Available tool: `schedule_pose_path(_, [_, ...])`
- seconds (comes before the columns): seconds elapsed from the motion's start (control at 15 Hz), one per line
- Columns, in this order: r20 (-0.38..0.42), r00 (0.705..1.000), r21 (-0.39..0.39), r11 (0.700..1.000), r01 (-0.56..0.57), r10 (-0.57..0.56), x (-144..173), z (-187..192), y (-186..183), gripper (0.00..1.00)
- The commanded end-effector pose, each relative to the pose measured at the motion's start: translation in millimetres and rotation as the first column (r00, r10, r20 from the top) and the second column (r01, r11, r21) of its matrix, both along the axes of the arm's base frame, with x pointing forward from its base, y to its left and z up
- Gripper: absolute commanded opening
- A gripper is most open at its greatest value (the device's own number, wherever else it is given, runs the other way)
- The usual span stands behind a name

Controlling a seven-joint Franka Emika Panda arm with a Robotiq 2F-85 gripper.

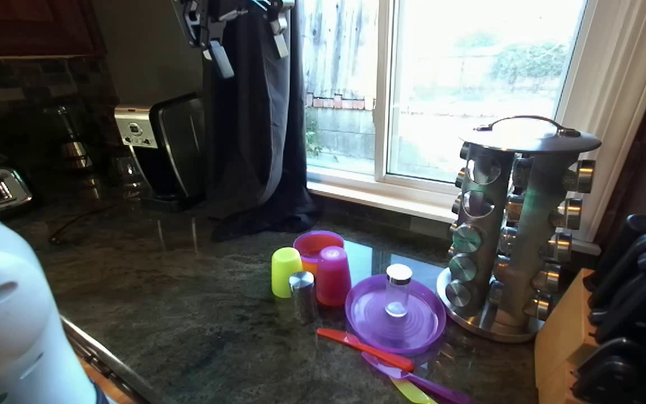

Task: Close the curtain fully

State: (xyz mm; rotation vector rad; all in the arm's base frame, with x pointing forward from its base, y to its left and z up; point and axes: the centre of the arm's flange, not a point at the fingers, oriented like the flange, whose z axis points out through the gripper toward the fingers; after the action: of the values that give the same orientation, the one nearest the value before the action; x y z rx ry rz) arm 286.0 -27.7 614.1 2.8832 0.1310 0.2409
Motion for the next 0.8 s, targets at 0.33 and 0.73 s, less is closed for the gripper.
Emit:
schedule_pose_path(0.33, [0.345, 0.909, -0.06, 0.972, -0.227, 0.233, 50.9, 147.3, 79.8, 1.0])
schedule_pose_path(0.73, [0.625, 0.716, -0.004, 0.918, -0.397, 0.312, 72.0, 237.7, 103.1, 1.0])
